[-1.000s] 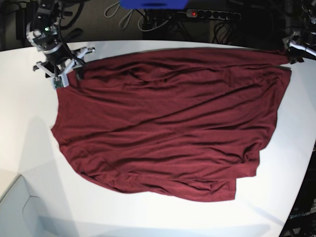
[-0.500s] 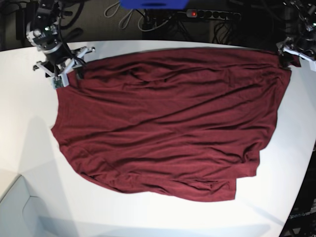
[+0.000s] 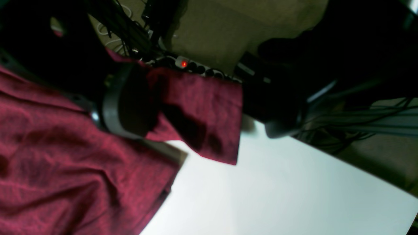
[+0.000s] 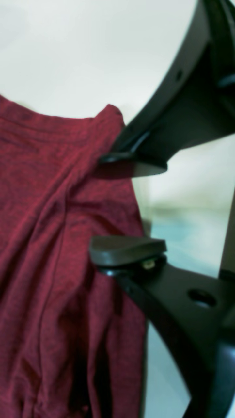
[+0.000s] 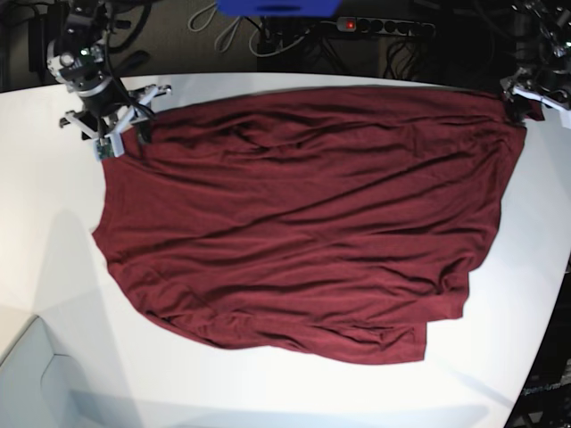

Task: Layout the t-shirt on the table in an organized manner, then fold the t-shirt properly
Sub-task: 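Grasp the collar corners with both grippers and pull them apart, then lift the collar corner with the right gripper, pulling a sleeve along the collar edge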

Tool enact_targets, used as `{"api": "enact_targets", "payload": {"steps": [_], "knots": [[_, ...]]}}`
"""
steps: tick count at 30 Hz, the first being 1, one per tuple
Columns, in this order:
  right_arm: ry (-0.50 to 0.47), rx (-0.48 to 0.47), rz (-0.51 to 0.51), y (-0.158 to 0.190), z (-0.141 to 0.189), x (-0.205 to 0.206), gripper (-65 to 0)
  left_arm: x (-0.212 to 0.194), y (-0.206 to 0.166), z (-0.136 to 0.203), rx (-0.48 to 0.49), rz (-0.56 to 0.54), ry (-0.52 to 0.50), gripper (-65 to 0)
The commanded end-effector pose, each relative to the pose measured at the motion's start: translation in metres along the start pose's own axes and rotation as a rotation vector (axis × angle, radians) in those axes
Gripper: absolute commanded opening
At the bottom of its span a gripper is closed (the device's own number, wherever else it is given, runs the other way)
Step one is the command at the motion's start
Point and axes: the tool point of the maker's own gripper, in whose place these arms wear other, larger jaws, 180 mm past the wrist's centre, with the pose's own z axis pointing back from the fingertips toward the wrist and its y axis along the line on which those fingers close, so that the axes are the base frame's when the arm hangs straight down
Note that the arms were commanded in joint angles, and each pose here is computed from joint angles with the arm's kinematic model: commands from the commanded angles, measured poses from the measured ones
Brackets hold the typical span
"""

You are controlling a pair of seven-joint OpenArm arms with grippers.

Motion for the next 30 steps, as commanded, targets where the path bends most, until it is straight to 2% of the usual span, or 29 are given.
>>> {"api": "enact_targets", "payload": {"steps": [1,3,6,8,11,14,18,21,24,27,30], "knots": [[-0.047,-0.001,0.010,-0.003,0.003,0.013,-36.2,0.009,0.000,0.002,-0.005,-0.010,-0.023,-12.4],[-0.047,-0.001,0.010,-0.003,0.003,0.013,-36.2,0.008,0.000,0.003,-0.005,-0.010,-0.023,-17.2],[-0.047,-0.001,0.010,-0.003,0.003,0.013,-36.2,0.006,0.001,0.003,-0.005,-0.008,-0.019,-34.1],[-0.047,-0.001,0.010,-0.003,0.003,0.013,-36.2,0.007,0.001,0.002,-0.004,-0.008,-0.018,-40.9],[-0.046,0.000,0.010,-0.002,0.003,0.012,-36.2,0.006,0.000,0.002,-0.006,-0.005,-0.018,-38.9],[-0.046,0.000,0.009,-0.002,0.003,0.012,-36.2,0.008,0.000,0.003,-0.005,-0.010,-0.022,-40.1],[-0.050,-0.002,0.013,-0.002,0.004,0.014,-36.2,0.008,0.000,0.003,-0.005,-0.010,-0.022,-46.4],[-0.069,-0.011,0.027,-0.003,0.009,0.022,-36.3,0.008,0.001,0.003,-0.003,-0.007,-0.024,-54.1],[-0.079,-0.009,0.043,-0.001,0.016,0.025,-36.2,0.012,0.000,0.005,-0.002,-0.018,-0.029,-64.3],[-0.086,-0.010,0.055,0.002,0.021,0.028,-35.9,0.020,-0.005,0.008,-0.006,-0.033,-0.054,-64.1],[-0.072,0.038,0.066,0.020,0.022,0.022,-35.6,0.026,-0.014,0.013,-0.010,-0.039,-0.081,-65.0]]}}
